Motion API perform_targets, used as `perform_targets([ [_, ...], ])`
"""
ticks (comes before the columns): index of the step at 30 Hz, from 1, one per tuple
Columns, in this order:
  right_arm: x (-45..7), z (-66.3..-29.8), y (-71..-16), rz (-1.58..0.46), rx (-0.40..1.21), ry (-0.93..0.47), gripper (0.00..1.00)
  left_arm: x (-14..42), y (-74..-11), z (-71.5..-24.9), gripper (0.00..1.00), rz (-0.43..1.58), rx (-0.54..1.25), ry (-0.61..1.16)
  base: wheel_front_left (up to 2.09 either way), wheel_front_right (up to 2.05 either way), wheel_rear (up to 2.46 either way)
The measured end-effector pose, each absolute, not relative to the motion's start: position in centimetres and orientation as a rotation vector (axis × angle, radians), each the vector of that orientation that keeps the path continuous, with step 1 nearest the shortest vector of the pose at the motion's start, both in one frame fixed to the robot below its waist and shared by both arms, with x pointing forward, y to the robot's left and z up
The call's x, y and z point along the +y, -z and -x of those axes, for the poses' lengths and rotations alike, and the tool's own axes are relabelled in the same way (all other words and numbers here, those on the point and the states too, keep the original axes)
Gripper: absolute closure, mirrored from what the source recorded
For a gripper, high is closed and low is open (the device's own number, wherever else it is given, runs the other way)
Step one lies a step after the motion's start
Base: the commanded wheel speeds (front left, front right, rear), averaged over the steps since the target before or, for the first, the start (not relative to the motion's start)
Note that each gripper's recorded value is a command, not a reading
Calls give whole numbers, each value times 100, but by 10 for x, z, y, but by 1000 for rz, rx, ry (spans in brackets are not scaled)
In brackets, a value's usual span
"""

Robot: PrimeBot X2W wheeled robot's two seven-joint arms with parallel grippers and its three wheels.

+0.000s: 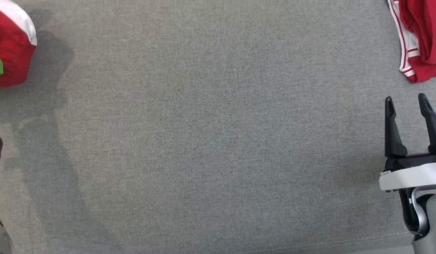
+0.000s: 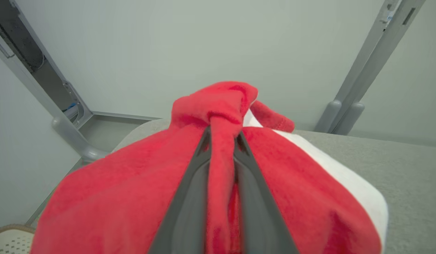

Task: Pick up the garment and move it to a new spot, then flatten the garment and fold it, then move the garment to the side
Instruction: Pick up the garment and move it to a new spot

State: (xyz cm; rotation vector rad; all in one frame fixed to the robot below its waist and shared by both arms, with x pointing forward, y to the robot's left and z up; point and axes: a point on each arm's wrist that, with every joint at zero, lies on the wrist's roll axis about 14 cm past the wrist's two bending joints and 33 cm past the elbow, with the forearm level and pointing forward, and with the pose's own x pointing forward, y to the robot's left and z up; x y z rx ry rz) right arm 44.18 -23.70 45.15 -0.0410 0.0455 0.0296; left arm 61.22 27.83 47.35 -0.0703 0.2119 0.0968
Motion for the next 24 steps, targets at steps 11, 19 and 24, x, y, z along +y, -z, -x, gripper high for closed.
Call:
perform_targets([
  [11,-247,-412,-478,-14,-8,50,0,176,-622,-623,100,-3,-147,177,0,0,0],
  [19,-270,-379,-490,-37,-30,156,0,51,-686,-602,100,44,-287,464,0,0,0],
  [24,-283,-360,-496,-46,-42,215,0,-25,-695,-575,100,99,-304,643,0,0,0],
])
